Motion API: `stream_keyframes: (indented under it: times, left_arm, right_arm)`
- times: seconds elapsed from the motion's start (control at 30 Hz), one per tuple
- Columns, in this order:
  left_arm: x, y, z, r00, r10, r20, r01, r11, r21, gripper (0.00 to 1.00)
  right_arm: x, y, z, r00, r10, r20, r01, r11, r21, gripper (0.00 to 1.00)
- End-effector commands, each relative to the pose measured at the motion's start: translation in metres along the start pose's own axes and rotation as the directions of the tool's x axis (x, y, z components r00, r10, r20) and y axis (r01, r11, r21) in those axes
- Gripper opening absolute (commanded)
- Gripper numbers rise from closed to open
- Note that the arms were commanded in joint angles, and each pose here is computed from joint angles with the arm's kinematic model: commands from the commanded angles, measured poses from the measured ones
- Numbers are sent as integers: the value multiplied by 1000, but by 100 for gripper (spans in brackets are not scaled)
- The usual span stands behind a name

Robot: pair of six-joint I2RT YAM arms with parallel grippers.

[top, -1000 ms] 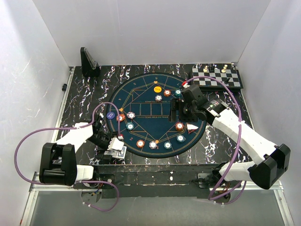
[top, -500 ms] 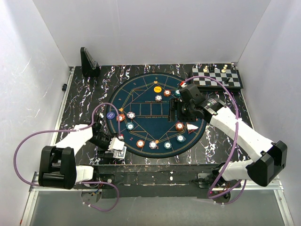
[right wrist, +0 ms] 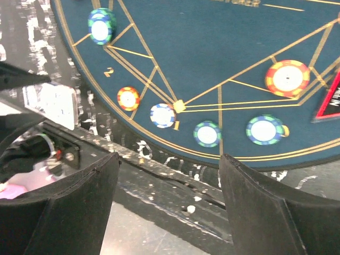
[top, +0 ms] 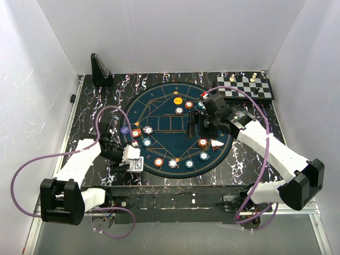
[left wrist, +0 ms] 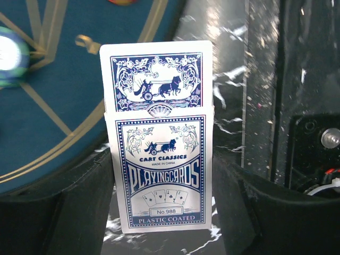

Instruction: Distribute texas hold em gaming equipment

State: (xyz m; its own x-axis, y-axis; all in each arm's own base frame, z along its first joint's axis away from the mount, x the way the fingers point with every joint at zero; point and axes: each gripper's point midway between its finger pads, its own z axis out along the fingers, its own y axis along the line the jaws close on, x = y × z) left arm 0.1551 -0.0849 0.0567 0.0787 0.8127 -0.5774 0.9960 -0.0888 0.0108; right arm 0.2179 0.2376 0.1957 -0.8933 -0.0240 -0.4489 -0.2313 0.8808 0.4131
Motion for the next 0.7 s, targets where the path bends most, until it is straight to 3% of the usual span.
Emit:
stream_keyframes:
  times: [0.0, 0.07, 0.13, 0.27, 0.47, 0.67]
  left_arm:
    - [-57, 34, -38, 988, -45, 150, 57, 996, -74, 15]
    - [-76, 52, -55, 980, -70, 187, 91, 990, -104, 11]
    - [-93, 68, -73, 973, -92, 211, 121, 984, -128, 0]
    - [-127, 89, -104, 957, -149, 248, 185, 975, -126, 0]
    - [-154, 93, -113, 954, -165, 251, 199, 973, -116, 0]
    - [-167, 91, -113, 951, -178, 251, 213, 970, -119, 0]
  right_arm:
    - [-8, 44, -3, 999, 29, -14, -31, 976, -214, 84]
    - [-12, 63, -4, 998, 50, -38, -59, 952, -300, 87]
    - [-19, 85, -6, 996, 70, -57, -87, 917, -390, 89]
    - [-30, 123, -15, 992, 86, -95, -124, 833, -540, 90]
    - [-50, 161, -23, 988, 114, -100, -151, 706, -692, 91]
    - [-58, 176, -17, 986, 120, -118, -168, 666, -727, 92]
